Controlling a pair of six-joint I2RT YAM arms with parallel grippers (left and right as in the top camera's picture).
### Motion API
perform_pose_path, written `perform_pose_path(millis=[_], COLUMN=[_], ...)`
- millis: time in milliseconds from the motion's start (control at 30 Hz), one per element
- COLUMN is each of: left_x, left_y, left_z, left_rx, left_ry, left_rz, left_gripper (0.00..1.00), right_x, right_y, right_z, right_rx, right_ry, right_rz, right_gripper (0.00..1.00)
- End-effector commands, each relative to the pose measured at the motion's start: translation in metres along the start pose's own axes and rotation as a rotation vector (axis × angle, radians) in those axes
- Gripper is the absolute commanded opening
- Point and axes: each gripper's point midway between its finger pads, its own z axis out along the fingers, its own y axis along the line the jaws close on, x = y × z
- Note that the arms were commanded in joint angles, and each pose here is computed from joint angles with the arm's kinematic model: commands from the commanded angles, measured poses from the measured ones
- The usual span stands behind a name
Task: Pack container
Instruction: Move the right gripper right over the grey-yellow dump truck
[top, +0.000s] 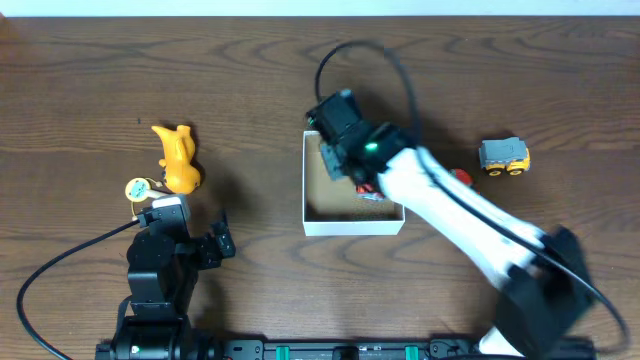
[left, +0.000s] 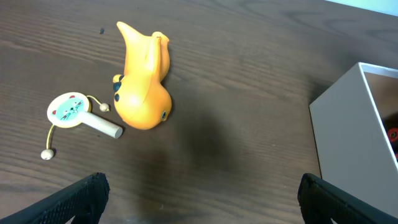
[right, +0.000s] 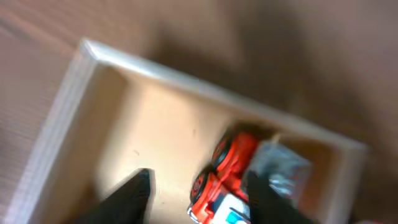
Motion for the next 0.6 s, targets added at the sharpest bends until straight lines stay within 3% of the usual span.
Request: perform_pose_path(millis=[0, 200, 267, 300, 567], left_x=[-0.010, -0.010, -0.010, -0.010, -0.010], left_y=[-0.001, -0.001, -0.001, -0.001, -0.001], left_z=[-0.004, -0.004, -0.004, -0.004, -0.004], left_rx=[0.000, 0.000, 0.000, -0.001, 0.000], left_ry=[-0.022, -0.023, -0.023, -0.023, -0.023], left_rz=[-0.012, -0.012, -0.012, -0.012, -0.012], left_gripper=[0.98, 0.98, 0.98, 0.98, 0.98], right_x=[-0.046, -0.014, -0.003, 0.003, 0.032], right_y=[-0.043, -0.170, -0.199, -0.214, -0.270], right_z=[-0.065, -0.095, -0.086, -0.080, -0.033], right_rx=[0.016, 0.217, 0.228, 0.226, 0.229], right_ry=[-0.170, -0.143, -0.093, -0.064, 0.075], right_rz=[0.200, 0.903, 1.002, 1.051, 1.241], right_gripper=[0.67, 0.75, 0.87, 0.99, 0.99])
